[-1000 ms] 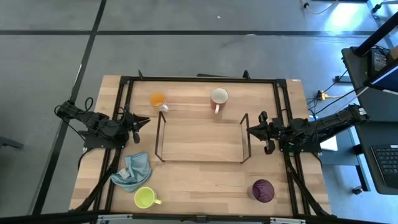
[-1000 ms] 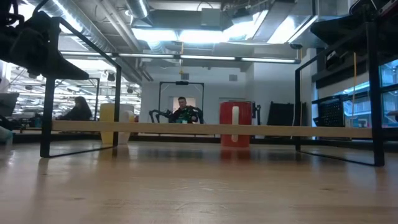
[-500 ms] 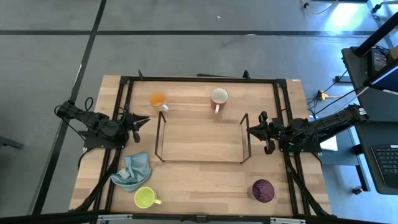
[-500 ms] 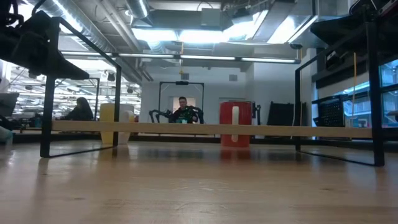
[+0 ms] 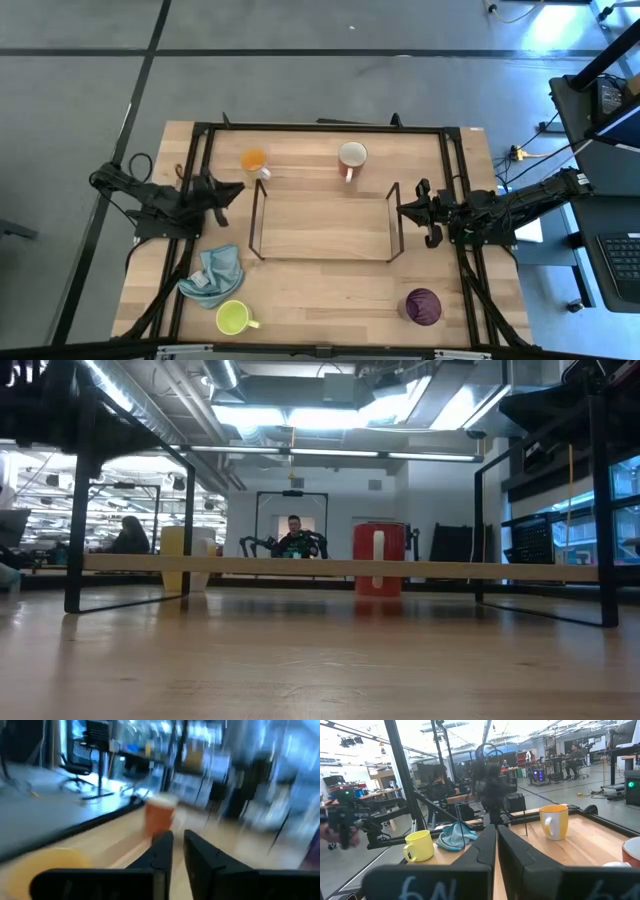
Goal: Stack small to large cups/mugs on shelf
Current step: Put the green cup on the shelf
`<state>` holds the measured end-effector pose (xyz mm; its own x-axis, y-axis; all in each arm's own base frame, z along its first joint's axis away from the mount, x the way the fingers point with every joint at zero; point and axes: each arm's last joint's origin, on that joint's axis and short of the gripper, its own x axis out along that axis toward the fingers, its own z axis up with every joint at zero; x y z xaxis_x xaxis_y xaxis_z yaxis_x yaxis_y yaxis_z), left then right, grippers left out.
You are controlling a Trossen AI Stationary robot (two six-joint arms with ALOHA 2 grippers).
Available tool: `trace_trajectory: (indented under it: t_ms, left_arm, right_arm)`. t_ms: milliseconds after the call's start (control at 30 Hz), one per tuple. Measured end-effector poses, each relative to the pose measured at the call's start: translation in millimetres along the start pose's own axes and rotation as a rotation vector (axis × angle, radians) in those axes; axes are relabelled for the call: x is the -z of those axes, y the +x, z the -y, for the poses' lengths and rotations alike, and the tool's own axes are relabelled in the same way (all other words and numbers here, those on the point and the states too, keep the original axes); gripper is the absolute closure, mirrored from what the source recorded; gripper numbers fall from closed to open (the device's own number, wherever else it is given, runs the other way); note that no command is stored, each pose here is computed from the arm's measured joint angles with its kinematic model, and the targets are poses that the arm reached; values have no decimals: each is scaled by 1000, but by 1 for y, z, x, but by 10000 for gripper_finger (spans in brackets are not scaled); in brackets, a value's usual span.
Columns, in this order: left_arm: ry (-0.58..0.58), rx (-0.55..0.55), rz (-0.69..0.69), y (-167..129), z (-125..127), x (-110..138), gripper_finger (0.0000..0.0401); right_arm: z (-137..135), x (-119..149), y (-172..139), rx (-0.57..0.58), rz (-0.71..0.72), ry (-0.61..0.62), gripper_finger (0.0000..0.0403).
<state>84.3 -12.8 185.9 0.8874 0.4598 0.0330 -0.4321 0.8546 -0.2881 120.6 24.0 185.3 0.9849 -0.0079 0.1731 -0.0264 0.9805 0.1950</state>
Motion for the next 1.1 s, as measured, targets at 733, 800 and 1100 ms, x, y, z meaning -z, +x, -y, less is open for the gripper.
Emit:
trace_trajectory:
  t_ms: [733, 800, 1100]
  left_arm:
    - [-608, -48, 278, -4, -1, -31, 360]
    - [-644, -48, 290, -5, -2, -33, 360]
    - [-754, 80, 413, -12, -3, -56, 360]
  right_arm:
    - [0, 0, 0, 0, 0, -1, 382]
    - [0, 0, 0, 0, 0, 0, 382]
    - [0, 0, 0, 0, 0, 0, 382]
